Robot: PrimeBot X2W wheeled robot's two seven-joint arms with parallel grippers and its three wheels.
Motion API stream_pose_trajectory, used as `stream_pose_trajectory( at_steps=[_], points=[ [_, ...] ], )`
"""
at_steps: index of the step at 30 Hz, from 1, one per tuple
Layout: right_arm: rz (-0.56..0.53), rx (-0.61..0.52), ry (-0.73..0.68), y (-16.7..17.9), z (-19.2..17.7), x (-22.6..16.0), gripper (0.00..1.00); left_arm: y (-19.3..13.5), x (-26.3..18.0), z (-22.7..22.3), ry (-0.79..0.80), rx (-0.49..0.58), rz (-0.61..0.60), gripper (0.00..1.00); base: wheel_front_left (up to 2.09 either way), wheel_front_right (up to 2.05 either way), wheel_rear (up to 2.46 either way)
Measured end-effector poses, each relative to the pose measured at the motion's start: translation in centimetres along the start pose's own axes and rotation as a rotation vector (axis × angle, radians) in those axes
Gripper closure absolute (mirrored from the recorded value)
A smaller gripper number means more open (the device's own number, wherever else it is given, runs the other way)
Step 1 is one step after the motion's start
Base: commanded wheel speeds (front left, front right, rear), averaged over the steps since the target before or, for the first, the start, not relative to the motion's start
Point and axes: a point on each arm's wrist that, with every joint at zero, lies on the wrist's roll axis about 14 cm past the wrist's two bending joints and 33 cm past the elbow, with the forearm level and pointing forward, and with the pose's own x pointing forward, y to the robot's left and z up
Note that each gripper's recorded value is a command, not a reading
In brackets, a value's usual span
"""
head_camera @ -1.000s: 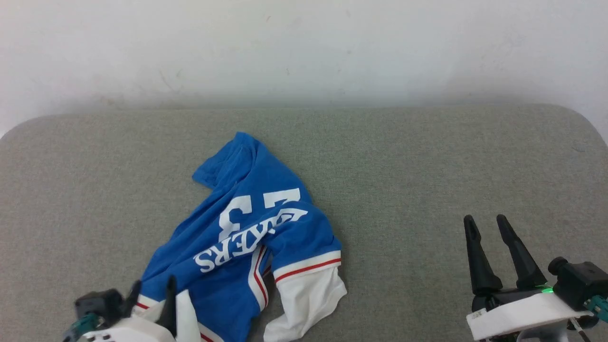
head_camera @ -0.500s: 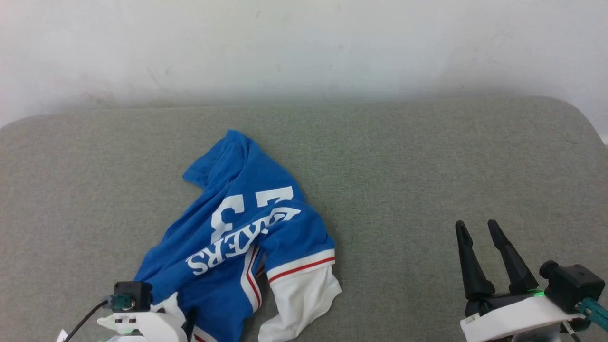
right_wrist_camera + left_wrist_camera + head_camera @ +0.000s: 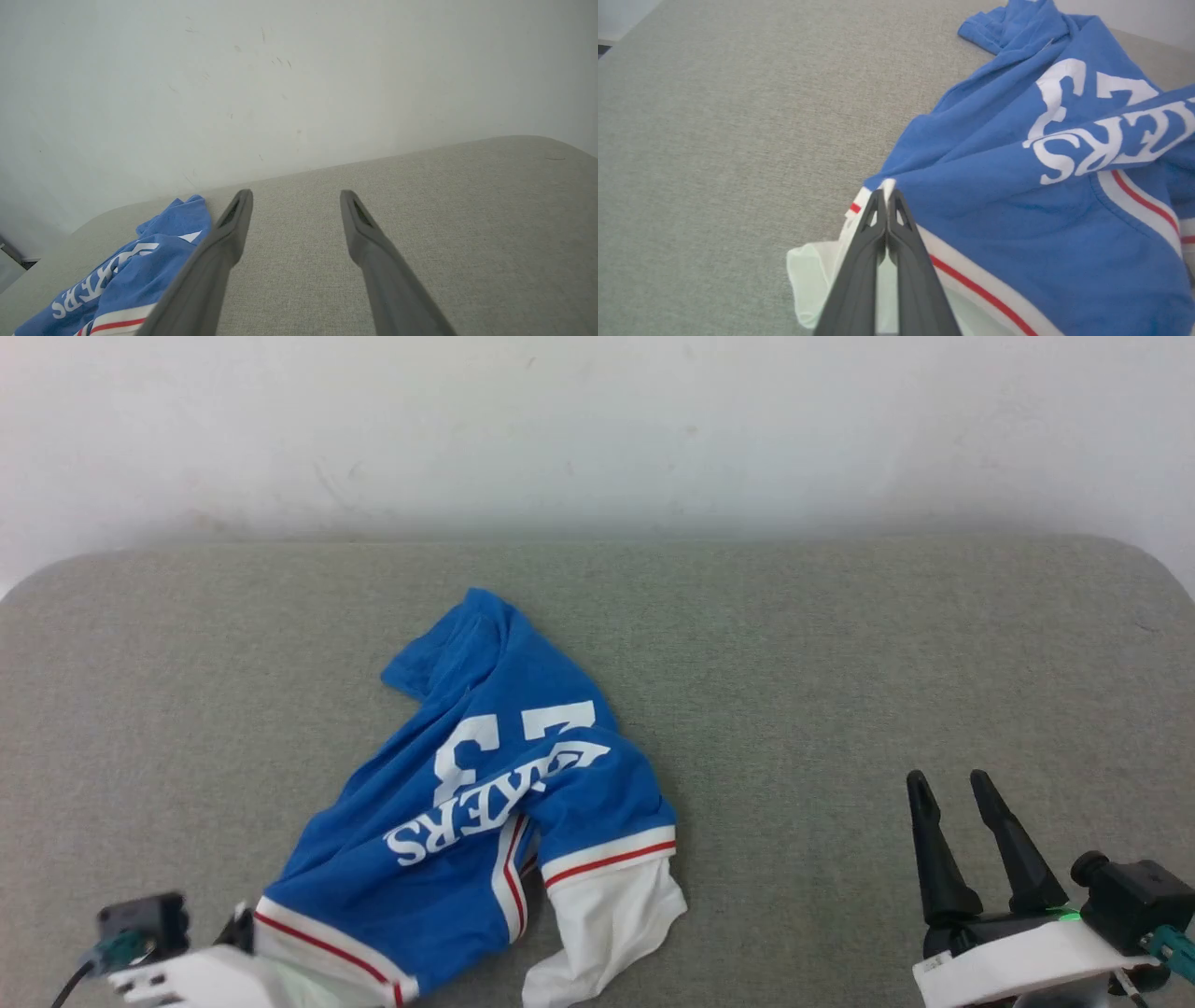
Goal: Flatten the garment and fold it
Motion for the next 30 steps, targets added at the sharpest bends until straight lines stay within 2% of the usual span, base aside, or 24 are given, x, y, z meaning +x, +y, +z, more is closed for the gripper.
stream_pose_trajectory(
  at_steps=[7, 12, 14, 17, 21, 25, 30],
  points=[
    [0.04, 0.005, 0.013, 1.2, -0.5, 0.8, 0.0, 5.9, -3.9, -4.7, 0.135, -0.07, 0.203, 1.0, 0.0, 0.0, 0.0],
    [0.058, 0.01, 0.039, 1.8, -1.2, 1.1, 0.0, 6.6, -5.7, -9.5, 0.305, -0.152, 0.248, 1.0, 0.0, 0.0, 0.0],
    [0.059, 0.01, 0.041, 1.8, -1.3, 1.1, 0.0, 6.1, -6.0, -10.7, 0.344, -0.177, 0.243, 0.0, 0.0, 0.0, 0.0],
    [0.055, 0.01, 0.042, 1.7, -1.3, 1.0, 0.0, 6.2, -5.3, -9.2, 0.245, -0.174, 0.257, 0.0, 0.0, 0.0, 0.0],
    [0.051, 0.007, 0.044, 1.5, -1.2, 0.9, 0.0, 6.3, -3.8, -4.7, 0.013, -0.143, 0.245, 0.0, 0.0, 0.0, 0.0],
    [0.048, 0.003, 0.04, 1.5, -1.0, 0.6, 0.0, 4.9, -3.0, -0.3, -0.195, -0.095, 0.175, 0.0, 0.0, 0.0, 0.0],
    [0.04, -0.005, 0.043, 1.3, -0.8, 0.2, 0.0, 1.4, -2.5, 2.5, -0.335, -0.062, 0.054, 0.0, 0.0, 0.0, 0.0]
  ],
)
